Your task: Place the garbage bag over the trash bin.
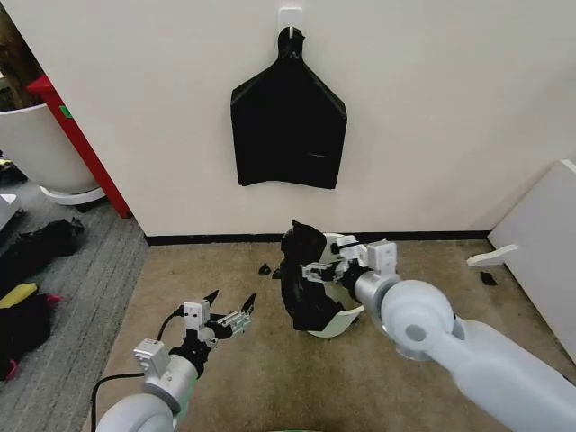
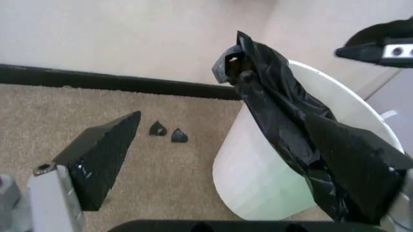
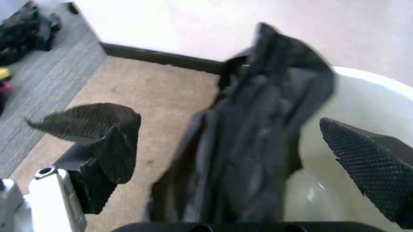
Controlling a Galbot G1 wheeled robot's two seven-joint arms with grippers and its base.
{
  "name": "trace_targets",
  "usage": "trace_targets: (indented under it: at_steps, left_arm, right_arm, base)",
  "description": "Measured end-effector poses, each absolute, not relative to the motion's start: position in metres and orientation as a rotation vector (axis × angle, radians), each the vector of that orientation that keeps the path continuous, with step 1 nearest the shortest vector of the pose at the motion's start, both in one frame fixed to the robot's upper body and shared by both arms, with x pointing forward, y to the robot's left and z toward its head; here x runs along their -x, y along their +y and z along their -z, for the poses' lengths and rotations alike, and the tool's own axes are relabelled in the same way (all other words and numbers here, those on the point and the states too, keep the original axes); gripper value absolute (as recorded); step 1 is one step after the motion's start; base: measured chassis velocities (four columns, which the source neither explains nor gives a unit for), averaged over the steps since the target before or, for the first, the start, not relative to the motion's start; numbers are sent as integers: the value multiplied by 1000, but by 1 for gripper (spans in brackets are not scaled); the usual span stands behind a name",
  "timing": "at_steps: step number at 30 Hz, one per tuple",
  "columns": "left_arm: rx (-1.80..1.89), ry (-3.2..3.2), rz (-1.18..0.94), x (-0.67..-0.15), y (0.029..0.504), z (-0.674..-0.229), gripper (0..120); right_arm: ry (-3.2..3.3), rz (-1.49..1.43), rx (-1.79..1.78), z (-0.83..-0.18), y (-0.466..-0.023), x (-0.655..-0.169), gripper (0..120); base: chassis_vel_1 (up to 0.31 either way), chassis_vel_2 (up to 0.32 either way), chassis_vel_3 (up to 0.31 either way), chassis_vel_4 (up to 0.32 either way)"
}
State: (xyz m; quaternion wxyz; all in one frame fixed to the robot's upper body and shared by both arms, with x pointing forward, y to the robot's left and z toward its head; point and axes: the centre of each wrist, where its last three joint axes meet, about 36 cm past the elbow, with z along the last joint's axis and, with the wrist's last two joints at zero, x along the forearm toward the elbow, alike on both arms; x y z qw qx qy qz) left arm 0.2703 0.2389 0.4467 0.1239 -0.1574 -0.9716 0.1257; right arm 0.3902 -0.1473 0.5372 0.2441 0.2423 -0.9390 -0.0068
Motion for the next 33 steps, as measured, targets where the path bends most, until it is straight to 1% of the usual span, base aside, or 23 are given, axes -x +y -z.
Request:
trace_targets:
  at_steps: [3,6,7,8,11,15,22,26,29,30,33]
  left_arm:
    - [456,-2831,-369,-270,239,-446,100]
    - [450,-2834,-368,-268,239,-448,100]
    - [450,-2834,-368,-268,239,-448,100]
    - [449,-2835,-368,-268,240,-448,100]
    - [444,-2839,-368,-267,241,-449,100]
    - [444,-2840,-369,-268,241,-449,100]
    - [450,-2839,-370,-268,240,-449,100]
    - [448,-2841,-367,-268,241,-449,100]
    - [448,-2841,-366,-268,241,-449,100]
    - [448,-2841,-366,-268,241,-449,100]
    - [449,-2842,-366,-268,241,-449,100]
  right_arm:
    - [-2552,32,-685,-534,-131,-390,95]
    - [-2544,49,-657,-531,-120,-397,86]
    - [-2544,49,-657,-531,-120,-397,86]
    - [-2543,50,-649,-530,-119,-398,83]
    - [-2520,62,-619,-528,-118,-400,79]
    - [-2500,76,-600,-524,-118,-400,78]
    - [-2462,123,-552,-518,-111,-405,70]
    - [-2456,129,-536,-515,-111,-407,68]
    - [-2452,132,-525,-513,-111,-408,60]
    - [-2452,132,-525,-513,-111,-408,60]
    - [-2446,136,-511,-511,-111,-409,55]
  base:
    - [0,0,0,0]
    - [0,0,0,0]
    - [0,0,0,0]
    - [0,0,0,0]
    - [0,0,0,0]
    - [0,0,0,0]
    - [0,0,0,0]
    - [0,0,0,0]
    - [0,0,0,0]
    - [0,0,0,0]
    - [0,0,0,0]
